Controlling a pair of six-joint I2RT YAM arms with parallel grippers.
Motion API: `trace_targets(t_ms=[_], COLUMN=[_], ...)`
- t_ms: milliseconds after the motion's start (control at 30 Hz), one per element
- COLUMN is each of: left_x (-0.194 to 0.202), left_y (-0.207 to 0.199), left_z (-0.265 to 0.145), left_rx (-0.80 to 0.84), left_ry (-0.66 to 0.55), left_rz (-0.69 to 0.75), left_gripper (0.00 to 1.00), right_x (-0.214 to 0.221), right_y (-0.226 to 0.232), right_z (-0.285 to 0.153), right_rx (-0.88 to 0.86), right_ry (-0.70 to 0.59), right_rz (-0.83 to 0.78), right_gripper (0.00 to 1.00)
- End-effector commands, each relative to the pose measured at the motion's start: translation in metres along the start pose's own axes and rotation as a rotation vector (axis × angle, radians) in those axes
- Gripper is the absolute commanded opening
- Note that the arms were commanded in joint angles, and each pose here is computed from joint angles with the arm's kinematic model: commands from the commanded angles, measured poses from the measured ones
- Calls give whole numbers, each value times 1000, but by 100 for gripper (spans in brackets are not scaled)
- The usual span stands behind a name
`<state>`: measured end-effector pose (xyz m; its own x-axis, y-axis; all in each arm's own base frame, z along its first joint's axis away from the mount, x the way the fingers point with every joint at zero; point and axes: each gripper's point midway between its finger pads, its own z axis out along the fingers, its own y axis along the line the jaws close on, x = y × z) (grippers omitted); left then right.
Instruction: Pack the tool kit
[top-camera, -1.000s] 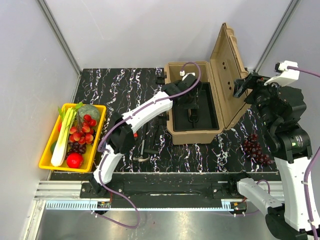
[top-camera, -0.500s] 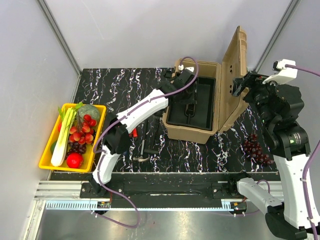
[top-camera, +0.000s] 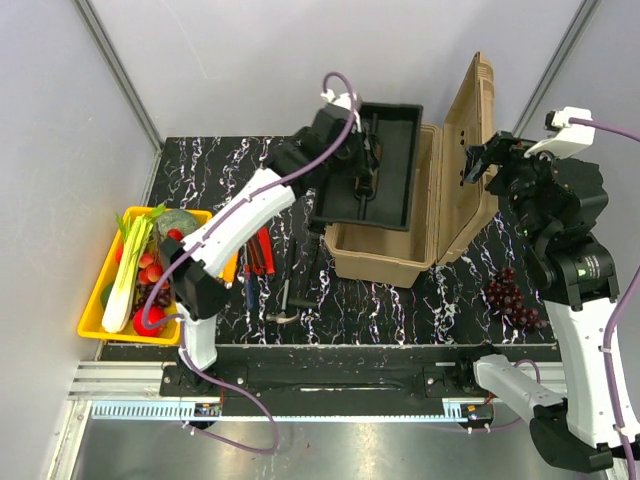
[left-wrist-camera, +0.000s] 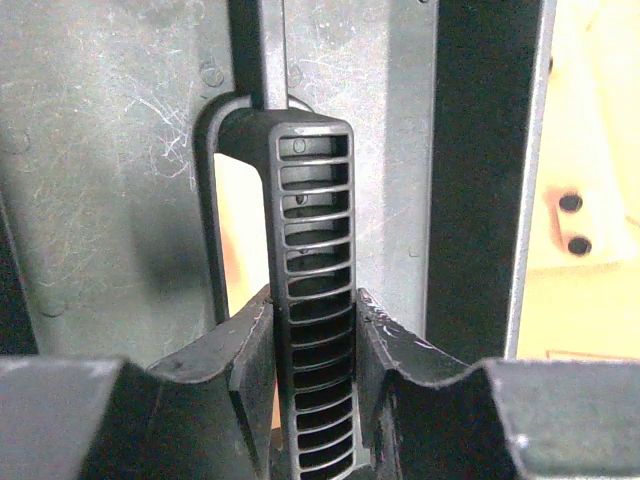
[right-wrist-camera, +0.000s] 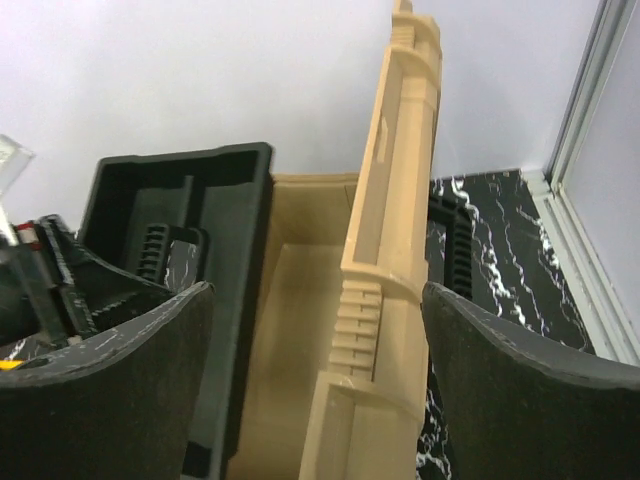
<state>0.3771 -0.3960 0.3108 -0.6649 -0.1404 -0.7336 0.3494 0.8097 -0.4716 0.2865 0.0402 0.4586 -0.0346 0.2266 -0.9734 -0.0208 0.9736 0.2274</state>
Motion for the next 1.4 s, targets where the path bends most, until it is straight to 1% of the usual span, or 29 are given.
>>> trace_targets(t_ms=[0, 67, 167, 233, 333, 467, 567, 633, 767, 900, 1033, 1100, 1233, 1267, 1367], left_x=[-96, -107, -124, -130, -131, -122, -116, -116, -114, -110, -110, -106, -86, -80, -68], left_y=[14, 41, 94, 134, 196, 278, 327, 348, 380, 398, 408, 416, 437, 440, 446], left_z=[-57, -62, -68, -70, -66, -49, -38, -30, -10, 10, 36, 48, 60, 63, 65], left_rx=[39, -18, -116, -190, -295, -399, -444, -429, -401, -358, -281, -274, -308, -317, -339], left_ry=[-280, -306, -336, -347, -339, -290, -264, -265, -262, -242, -250, -237, -206, -198, -182], left_rz=[-32, -44, -76, -99, -139, -195, -239, -253, -269, -270, -247, -260, -337, -351, -381], left_gripper=[0, 0, 0, 0, 0, 0, 0, 0, 0, 0, 0, 0, 0, 0, 4], right_x=[-52, -57, -67, -70, -66, -54, -37, -23, -1, 33, 76, 95, 124, 129, 151], right_y=[15, 35, 60, 76, 98, 110, 132, 161, 198, 236, 268, 279, 287, 288, 293], right_z=[-4, -1, 5, 9, 22, 51, 69, 71, 82, 85, 85, 86, 93, 93, 92], right_rx=[-68, -175, -302, -381, -490, -494, -503, -568, -654, -756, -842, -867, -875, -873, -904], right_ry=[-153, -155, -159, -154, -129, -100, -46, -21, 31, 101, 197, 235, 298, 322, 383], right_rz=[-34, -100, -139, -148, -132, -126, -160, -215, -205, -191, -194, -200, -211, -187, -177], right_gripper=[91, 90, 91, 91, 91, 90, 89, 89, 89, 90, 90, 90, 90, 90, 90])
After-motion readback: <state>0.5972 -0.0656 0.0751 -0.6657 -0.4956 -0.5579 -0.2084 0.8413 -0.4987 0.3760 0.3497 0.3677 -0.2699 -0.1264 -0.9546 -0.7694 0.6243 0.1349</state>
